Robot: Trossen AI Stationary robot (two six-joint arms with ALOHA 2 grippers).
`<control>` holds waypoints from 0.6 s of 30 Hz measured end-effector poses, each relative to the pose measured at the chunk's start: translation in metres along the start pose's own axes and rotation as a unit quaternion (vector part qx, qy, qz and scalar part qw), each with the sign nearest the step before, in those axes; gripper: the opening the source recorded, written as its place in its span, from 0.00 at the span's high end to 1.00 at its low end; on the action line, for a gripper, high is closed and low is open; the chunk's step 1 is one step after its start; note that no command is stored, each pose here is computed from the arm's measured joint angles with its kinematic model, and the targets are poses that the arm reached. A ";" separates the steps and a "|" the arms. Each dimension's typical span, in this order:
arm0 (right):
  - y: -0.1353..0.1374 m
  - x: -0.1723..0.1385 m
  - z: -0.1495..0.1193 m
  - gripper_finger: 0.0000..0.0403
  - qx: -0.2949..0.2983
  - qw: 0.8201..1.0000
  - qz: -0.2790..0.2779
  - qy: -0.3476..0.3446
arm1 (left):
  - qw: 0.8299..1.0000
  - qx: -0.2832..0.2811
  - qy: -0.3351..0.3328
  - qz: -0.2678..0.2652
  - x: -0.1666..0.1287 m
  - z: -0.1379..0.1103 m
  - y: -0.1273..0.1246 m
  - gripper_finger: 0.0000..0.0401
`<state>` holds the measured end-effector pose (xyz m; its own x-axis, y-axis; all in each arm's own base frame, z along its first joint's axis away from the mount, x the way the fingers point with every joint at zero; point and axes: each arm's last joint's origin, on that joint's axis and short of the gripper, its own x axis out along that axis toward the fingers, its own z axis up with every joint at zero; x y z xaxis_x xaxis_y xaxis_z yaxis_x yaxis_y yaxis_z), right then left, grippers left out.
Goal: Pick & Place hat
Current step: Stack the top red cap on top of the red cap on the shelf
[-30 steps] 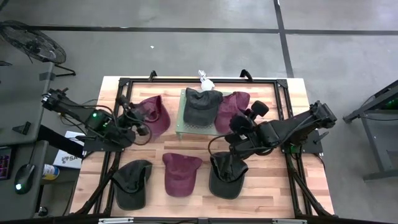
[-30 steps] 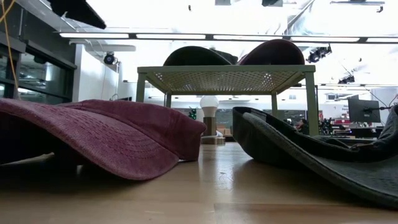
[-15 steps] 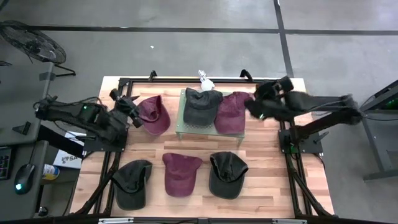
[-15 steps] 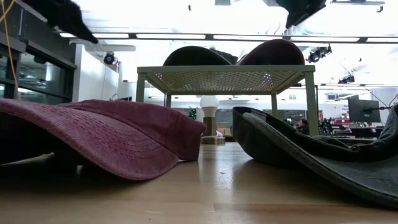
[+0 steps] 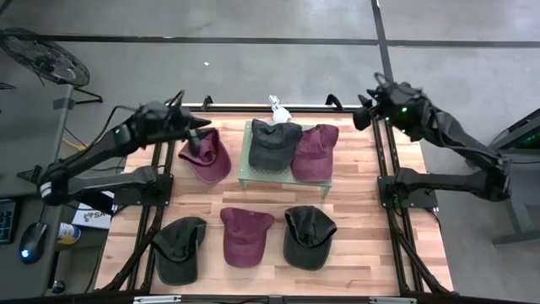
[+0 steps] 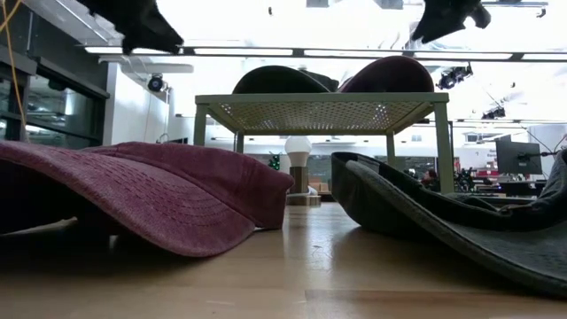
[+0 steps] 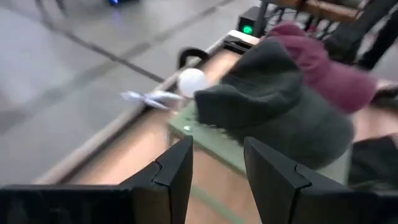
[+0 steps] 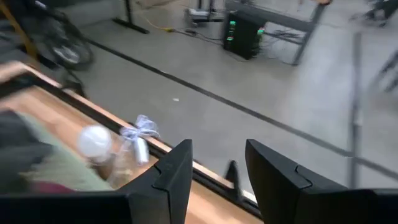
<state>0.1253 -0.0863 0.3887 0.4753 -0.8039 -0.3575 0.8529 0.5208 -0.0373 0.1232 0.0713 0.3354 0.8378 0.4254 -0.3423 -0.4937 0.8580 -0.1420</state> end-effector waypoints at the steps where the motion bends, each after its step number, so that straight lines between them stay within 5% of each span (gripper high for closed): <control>1: -0.003 -0.002 0.004 0.65 0.010 1.000 0.011 0.000 | 1.000 -0.027 0.009 -0.002 0.006 0.003 0.006 0.65; 6: -0.011 -0.012 0.014 0.66 0.046 0.997 0.052 0.021 | 0.983 -0.173 0.053 0.030 0.034 0.014 0.040 0.65; 11: -0.014 -0.018 0.012 0.66 0.075 0.994 0.062 0.056 | 0.942 -0.300 0.120 0.088 0.056 0.011 0.072 0.65; 18: -0.014 -0.015 -0.004 0.66 0.049 0.989 0.063 0.124 | 0.907 -0.334 0.206 0.152 0.090 -0.011 0.092 0.65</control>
<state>0.1053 -0.0803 0.3909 0.5211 -0.6335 -0.5720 0.8132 0.5719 0.1075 0.1506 0.1859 0.2810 0.5492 0.3519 -0.7580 -0.8336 0.2950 -0.4671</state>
